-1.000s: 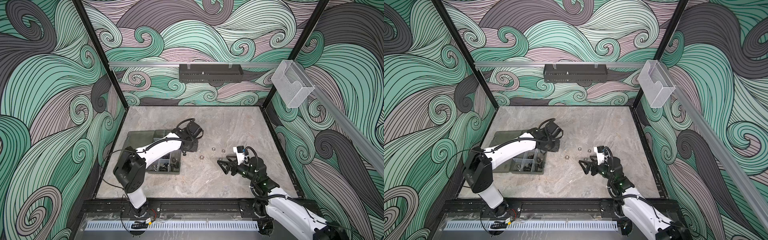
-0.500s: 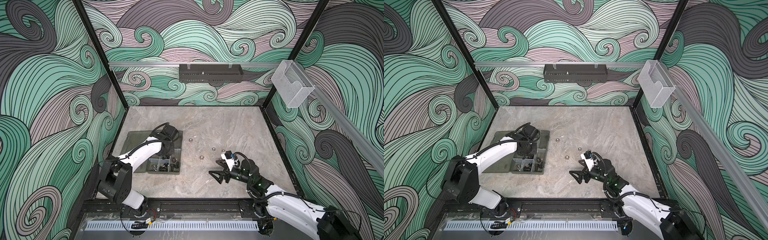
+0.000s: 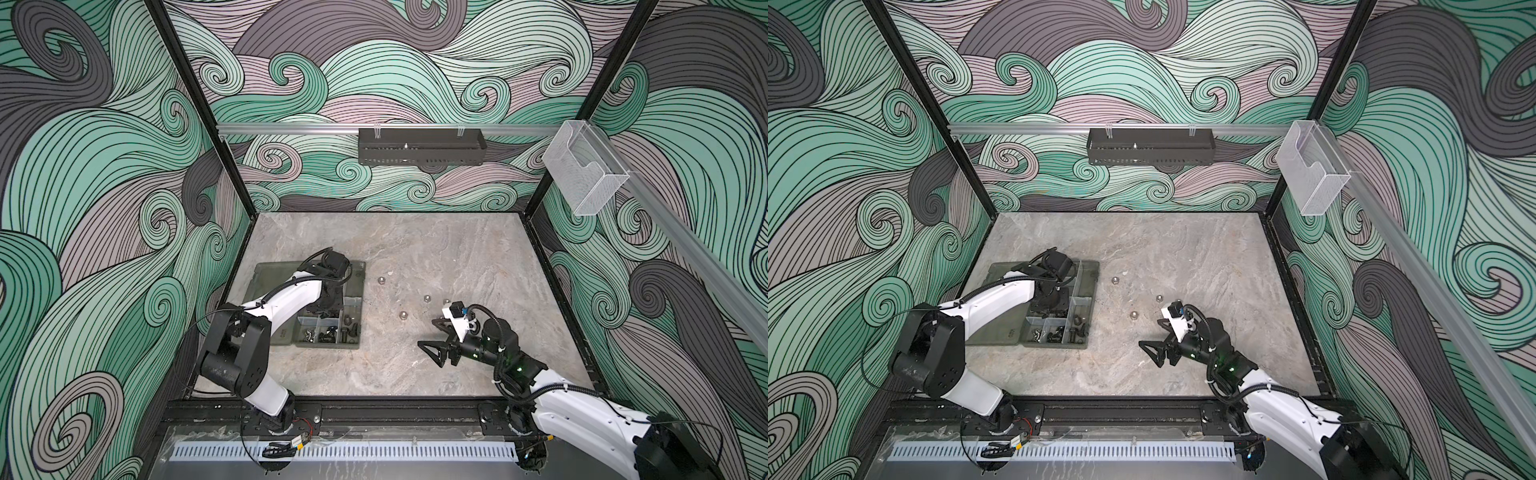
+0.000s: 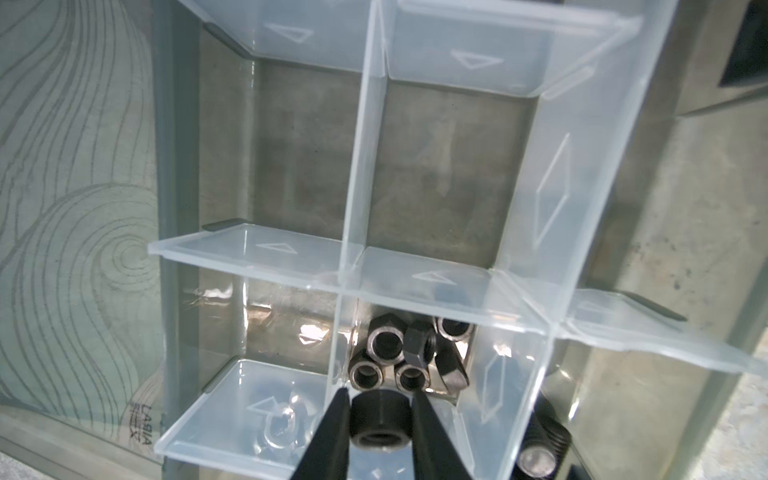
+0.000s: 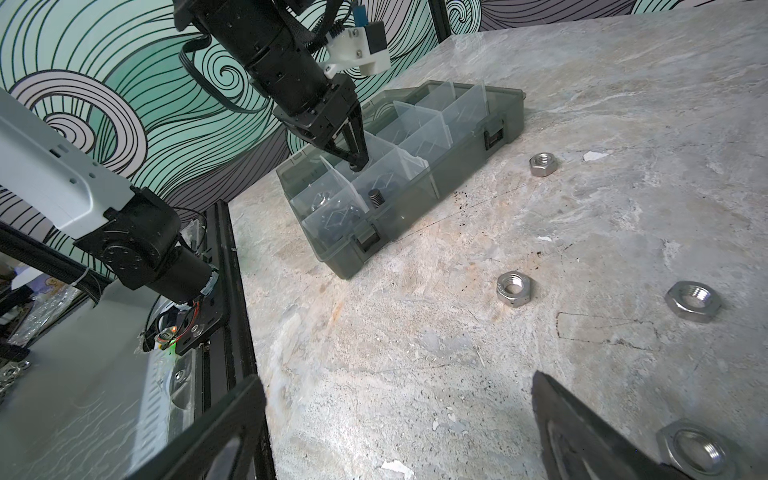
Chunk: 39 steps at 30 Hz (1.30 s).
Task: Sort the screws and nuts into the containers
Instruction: 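Lower the black hex nut into the box compartment and open the left gripper, then move the open left gripper back over the nut pile near the right gripper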
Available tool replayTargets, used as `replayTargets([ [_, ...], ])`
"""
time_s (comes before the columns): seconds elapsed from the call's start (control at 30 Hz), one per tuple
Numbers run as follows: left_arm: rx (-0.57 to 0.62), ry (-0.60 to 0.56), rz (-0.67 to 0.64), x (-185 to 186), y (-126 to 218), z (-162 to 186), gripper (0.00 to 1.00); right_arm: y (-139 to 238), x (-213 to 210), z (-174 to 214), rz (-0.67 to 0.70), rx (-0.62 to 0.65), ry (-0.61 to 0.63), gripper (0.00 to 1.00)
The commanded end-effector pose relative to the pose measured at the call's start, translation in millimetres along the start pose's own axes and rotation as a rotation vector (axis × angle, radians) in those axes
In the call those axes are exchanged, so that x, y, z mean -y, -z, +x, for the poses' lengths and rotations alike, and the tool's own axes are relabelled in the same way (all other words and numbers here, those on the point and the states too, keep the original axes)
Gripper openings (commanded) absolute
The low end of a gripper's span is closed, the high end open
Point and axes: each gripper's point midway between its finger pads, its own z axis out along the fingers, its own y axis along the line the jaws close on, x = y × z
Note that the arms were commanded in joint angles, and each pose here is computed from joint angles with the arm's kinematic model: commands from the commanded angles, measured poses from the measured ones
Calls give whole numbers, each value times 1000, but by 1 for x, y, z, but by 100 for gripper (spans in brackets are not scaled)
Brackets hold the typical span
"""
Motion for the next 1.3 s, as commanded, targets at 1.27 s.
replayTargets([
  [1.27, 137, -317, 464, 183, 73, 19, 35, 22, 55, -12, 285, 45, -179, 100],
])
